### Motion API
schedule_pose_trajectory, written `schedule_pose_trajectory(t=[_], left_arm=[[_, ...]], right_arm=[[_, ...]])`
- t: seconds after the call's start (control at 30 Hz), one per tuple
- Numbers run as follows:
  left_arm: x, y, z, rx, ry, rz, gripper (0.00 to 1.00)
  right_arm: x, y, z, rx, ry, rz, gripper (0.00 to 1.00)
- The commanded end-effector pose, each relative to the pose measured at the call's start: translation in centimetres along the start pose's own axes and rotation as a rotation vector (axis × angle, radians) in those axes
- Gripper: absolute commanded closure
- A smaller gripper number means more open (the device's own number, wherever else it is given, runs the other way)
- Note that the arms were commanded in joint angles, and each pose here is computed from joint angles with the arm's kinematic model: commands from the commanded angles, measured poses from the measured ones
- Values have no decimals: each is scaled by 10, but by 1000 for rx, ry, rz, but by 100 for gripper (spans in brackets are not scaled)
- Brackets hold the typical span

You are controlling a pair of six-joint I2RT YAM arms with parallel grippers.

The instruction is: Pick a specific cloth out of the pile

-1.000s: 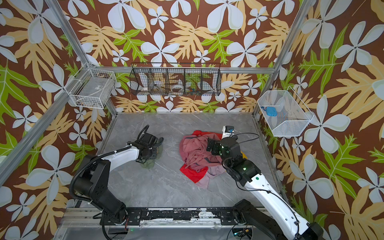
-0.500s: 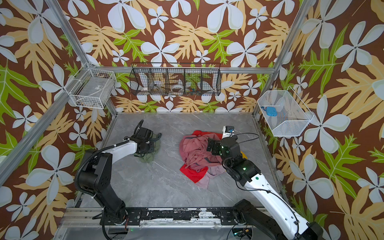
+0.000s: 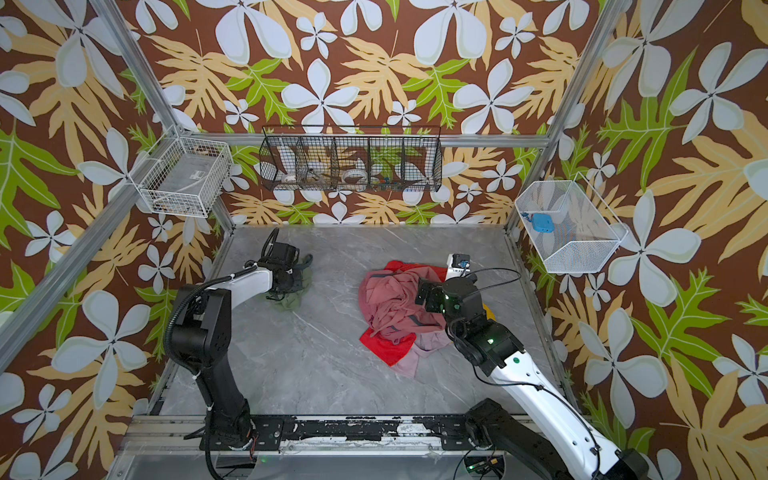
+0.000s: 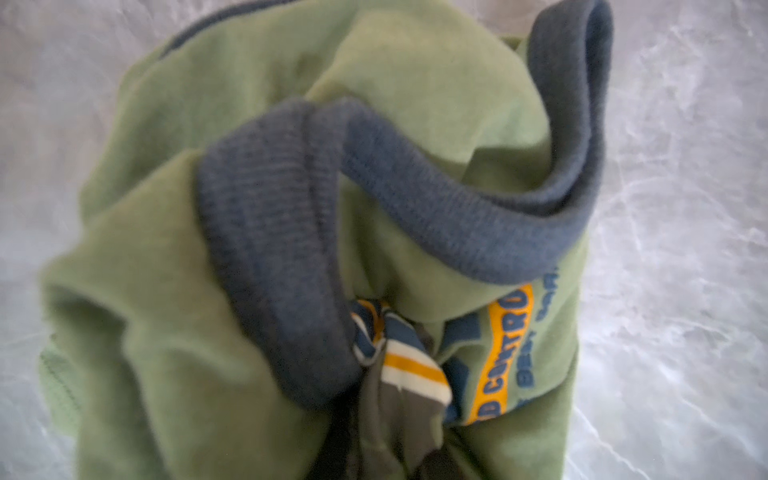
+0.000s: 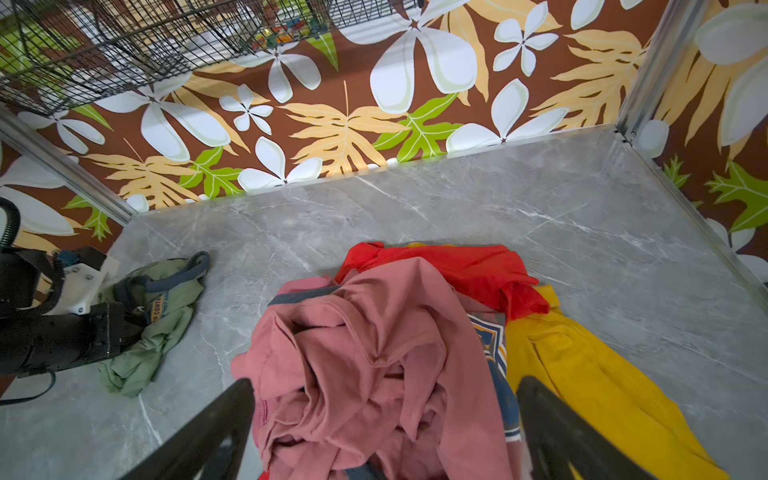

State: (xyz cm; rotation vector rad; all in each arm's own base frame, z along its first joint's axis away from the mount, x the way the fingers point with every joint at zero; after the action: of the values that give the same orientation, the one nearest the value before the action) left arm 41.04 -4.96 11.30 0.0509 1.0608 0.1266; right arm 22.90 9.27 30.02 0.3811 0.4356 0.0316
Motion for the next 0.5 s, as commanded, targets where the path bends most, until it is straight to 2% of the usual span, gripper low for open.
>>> schedule_pose_trajectory(t=[0.0, 0.17, 0.27, 0.33, 0.47], left_arm=[[8, 1, -3, 28, 36, 12, 87], [13, 0, -3, 29, 42, 6, 86], [12, 0, -3, 22, 34, 5, 82], [11, 1, -2, 21, 30, 5, 73], [7, 1, -1, 10, 20, -5, 48]], right_arm=[[-2, -3, 0, -37, -19, -17, 2], [-5, -6, 1, -65, -35, -16, 1], [-6, -7, 0, -77, -42, -9, 0], [-5, -9, 0, -84, -39, -3, 0], [-5, -13, -2, -109, -37, -8, 0]])
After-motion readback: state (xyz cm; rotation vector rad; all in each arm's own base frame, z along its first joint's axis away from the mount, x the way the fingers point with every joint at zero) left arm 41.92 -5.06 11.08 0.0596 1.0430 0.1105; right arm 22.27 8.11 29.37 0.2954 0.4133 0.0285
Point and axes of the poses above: each gripper's point midway between its finger pads, its own x axis out along the fingers, its own y axis along the line the jaws close on, z = x × y, the point moved 8 cm from there along -x, back along the fingers, and after that the axes turned 9 degrees about x, right-handed, at the moved point
